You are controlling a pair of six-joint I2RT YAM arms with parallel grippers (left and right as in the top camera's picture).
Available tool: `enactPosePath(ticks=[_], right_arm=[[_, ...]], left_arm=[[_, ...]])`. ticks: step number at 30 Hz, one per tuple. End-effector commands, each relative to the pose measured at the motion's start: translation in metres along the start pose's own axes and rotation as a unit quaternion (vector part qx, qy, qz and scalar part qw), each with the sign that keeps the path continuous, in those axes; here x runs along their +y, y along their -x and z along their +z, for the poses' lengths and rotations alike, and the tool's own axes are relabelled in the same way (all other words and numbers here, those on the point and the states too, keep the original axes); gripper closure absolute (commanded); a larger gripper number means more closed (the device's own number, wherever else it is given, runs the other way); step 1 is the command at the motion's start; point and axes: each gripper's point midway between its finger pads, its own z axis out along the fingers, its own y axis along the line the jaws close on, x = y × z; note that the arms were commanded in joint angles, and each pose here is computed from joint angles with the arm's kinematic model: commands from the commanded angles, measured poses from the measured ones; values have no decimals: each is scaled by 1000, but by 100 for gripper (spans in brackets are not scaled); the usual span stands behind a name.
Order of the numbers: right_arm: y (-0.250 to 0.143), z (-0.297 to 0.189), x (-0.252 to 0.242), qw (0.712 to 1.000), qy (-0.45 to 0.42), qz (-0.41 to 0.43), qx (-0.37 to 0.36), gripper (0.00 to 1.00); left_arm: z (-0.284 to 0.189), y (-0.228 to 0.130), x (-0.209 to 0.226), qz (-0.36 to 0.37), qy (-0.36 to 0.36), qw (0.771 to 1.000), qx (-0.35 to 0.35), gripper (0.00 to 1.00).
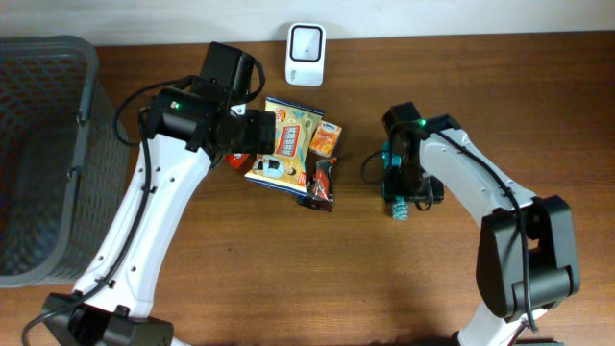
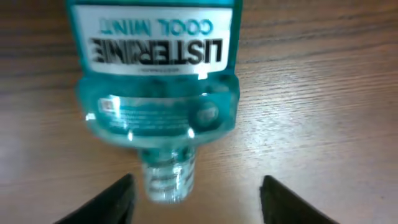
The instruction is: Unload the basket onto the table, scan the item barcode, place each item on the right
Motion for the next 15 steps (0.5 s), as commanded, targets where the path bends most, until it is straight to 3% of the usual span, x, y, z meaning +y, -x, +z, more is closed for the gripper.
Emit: enactPosePath(ticks=[1,5,15], right_arm=[[27,-36,3,999,10,0,-44,18],[47,-56,8,996,24,5,-82,0],[59,-59,25,992,66,6,-104,1]], left_arm=[[0,2,0,8,3,1000,-2,1],[0,2,0,8,3,1000,-2,1],[0,2,0,8,3,1000,-2,1]])
